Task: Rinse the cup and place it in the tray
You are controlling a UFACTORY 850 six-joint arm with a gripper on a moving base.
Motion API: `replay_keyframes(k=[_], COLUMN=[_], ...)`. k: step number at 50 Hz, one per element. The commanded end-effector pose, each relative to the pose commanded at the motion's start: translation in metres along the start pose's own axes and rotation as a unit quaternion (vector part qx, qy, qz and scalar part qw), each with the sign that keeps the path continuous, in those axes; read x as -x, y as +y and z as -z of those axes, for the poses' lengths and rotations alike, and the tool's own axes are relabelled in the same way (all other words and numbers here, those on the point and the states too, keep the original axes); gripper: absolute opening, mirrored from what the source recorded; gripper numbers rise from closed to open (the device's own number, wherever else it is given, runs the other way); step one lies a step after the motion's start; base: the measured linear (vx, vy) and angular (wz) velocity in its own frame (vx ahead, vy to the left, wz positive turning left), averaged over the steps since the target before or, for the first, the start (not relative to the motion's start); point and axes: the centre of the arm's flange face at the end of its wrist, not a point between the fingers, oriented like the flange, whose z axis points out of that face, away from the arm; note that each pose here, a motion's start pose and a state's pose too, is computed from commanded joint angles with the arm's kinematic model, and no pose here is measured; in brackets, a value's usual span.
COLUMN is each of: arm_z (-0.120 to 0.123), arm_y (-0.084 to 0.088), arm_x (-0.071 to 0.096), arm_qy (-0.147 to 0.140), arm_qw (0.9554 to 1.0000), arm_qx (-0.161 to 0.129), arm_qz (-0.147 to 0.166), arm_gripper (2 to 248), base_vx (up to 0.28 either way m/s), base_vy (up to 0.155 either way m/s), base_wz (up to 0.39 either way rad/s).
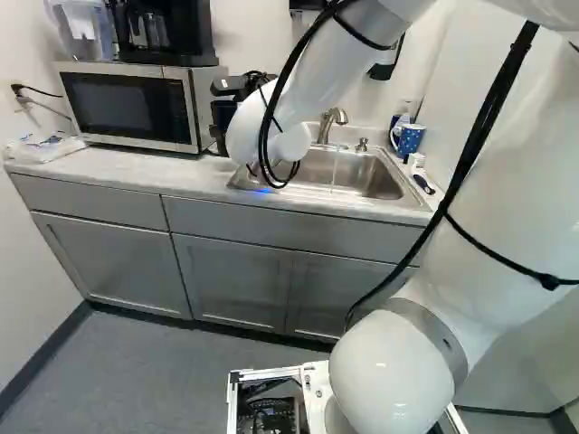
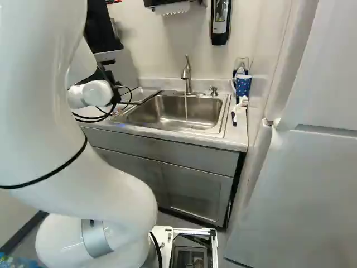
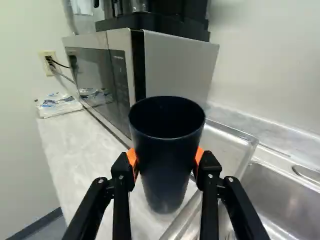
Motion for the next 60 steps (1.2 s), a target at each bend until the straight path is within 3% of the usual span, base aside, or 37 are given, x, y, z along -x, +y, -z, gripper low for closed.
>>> replay_keyframes(k=[16, 30, 60], arm_z=[0.006, 0.015, 0.025], arm_y=[0.026, 0.047, 0.091], arm_x=[-0.01, -0.022, -0.015], arm_qy=[-0.009, 0.003, -0.002], arm_qw=[0.9996, 0.9986, 0.995], arm_qx=[0.028, 0.052, 0.099], arm_qz=[-0.004, -0.006, -0.015], arm_gripper=[124, 124, 124], base_vx=[0.0, 0.0, 0.0], base_vy=[0.0, 0.0, 0.0], base_wz=[0.0, 0.0, 0.0])
